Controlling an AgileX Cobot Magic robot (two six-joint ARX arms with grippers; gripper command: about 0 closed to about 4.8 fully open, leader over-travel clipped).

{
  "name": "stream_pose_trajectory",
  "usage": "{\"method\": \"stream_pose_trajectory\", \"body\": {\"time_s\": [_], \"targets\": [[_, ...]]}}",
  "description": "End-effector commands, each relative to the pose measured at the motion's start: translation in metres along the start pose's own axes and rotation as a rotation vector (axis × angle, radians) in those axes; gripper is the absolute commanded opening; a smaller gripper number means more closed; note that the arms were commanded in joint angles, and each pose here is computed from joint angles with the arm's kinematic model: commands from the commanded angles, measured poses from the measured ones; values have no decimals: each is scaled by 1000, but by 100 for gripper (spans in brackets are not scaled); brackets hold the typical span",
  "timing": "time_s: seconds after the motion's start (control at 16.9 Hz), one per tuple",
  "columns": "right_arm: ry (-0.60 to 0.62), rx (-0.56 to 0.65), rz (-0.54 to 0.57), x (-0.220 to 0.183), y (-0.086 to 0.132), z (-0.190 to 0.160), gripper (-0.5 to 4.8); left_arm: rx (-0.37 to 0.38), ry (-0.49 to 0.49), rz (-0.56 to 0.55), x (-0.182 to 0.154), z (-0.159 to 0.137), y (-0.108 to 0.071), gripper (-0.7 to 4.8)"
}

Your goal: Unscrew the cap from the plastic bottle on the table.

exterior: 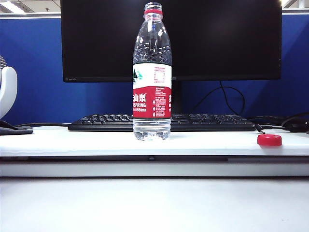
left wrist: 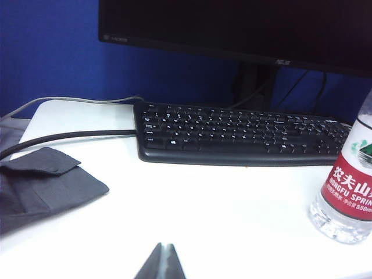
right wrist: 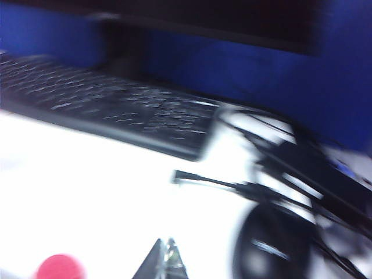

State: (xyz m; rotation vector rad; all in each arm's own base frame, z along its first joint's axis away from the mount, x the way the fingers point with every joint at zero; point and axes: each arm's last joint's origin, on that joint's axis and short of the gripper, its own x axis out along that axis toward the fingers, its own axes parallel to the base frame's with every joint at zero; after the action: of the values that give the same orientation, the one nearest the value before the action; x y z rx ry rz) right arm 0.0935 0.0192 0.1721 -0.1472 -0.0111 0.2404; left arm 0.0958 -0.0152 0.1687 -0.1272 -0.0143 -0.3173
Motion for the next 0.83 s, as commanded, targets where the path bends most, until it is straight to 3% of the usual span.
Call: {"method": "stream_pose_trajectory", "body": {"time_s": [0.06, 0.83], "targets": [[-59, -16, 15, 2, 1, -1, -5, -3, 14, 3, 0, -1, 0, -3], [-47, 4, 17, 2, 1, -3, -5, -3, 17, 3, 0, -1, 0, -3]]}}
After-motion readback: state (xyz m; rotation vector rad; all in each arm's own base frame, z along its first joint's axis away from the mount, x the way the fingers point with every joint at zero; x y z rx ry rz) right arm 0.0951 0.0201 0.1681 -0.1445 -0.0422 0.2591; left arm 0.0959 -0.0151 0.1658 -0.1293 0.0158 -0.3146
